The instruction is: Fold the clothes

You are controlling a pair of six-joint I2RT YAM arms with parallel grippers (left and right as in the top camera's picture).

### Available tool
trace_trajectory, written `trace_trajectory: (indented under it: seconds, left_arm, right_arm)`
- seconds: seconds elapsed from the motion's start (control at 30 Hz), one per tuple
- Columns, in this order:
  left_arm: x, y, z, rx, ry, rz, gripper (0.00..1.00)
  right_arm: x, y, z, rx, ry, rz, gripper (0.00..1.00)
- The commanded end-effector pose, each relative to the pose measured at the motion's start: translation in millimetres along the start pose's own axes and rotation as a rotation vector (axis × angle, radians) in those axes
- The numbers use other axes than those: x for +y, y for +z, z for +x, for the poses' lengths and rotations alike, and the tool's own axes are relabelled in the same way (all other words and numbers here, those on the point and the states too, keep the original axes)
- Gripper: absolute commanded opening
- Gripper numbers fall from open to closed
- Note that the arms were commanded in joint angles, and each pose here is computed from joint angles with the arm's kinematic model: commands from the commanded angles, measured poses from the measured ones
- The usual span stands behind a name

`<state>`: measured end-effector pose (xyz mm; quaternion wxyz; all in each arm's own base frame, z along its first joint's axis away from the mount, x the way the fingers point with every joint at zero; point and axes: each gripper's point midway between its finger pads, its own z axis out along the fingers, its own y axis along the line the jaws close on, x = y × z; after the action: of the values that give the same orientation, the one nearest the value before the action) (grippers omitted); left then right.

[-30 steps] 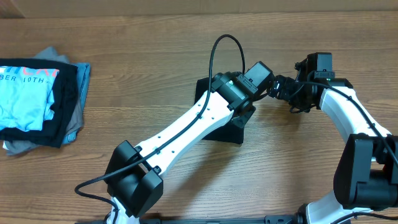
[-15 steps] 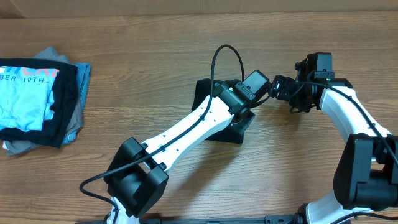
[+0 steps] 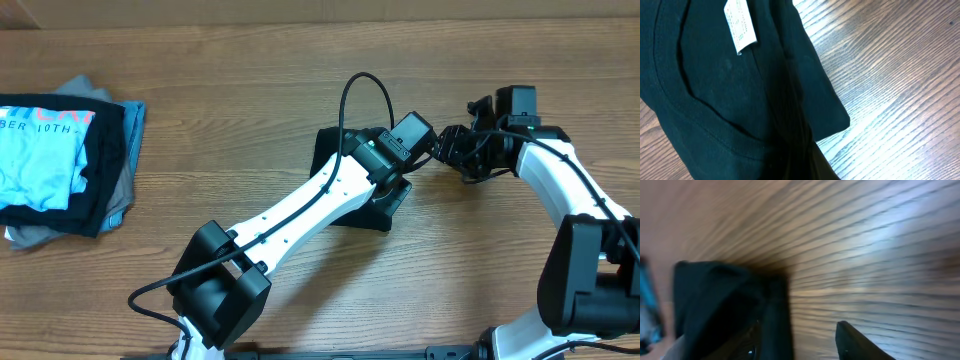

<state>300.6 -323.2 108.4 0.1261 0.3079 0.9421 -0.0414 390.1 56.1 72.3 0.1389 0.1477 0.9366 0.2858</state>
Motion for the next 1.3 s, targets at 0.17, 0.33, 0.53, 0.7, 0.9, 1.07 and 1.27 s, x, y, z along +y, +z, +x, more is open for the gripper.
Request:
trace_trajectory:
  seconds: [0.17, 0.33, 0.53, 0.7, 0.9, 1.07, 1.27]
  left_arm:
    - [-5, 4, 3, 0.016, 0.003, 0.020, 0.09]
    - [-5, 4, 4, 0.017, 0.003, 0.020, 0.08]
    - [-5, 4, 4, 0.020, 0.004, 0.020, 0.08]
    - [-5, 4, 4, 0.020, 0.004, 0.019, 0.09]
    - [-5, 4, 4, 0.020, 0.004, 0.019, 0.09]
    - [-5, 4, 4, 0.020, 0.022, 0.019, 0.09]
    - [-5, 4, 6, 0.026, 0.023, 0.018, 0.09]
  right_arm:
    - [9, 17, -10, -0.068, -0.124, -0.167, 0.53]
    - [10, 28, -3, -0.088, -0.200, -0.212, 0.48]
    - [7, 30, 3, -0.077, -0.222, -0.207, 0.36]
    - [25, 31, 8, -0.070, -0.339, -0.284, 0.36]
    - [40, 48, 15, -0.069, -0.450, -0.279, 0.40]
    - [42, 66, 12, -0.095, -0.504, -0.199, 0.44]
    - [36, 68, 6, -0.122, -0.509, -0.141, 0.43]
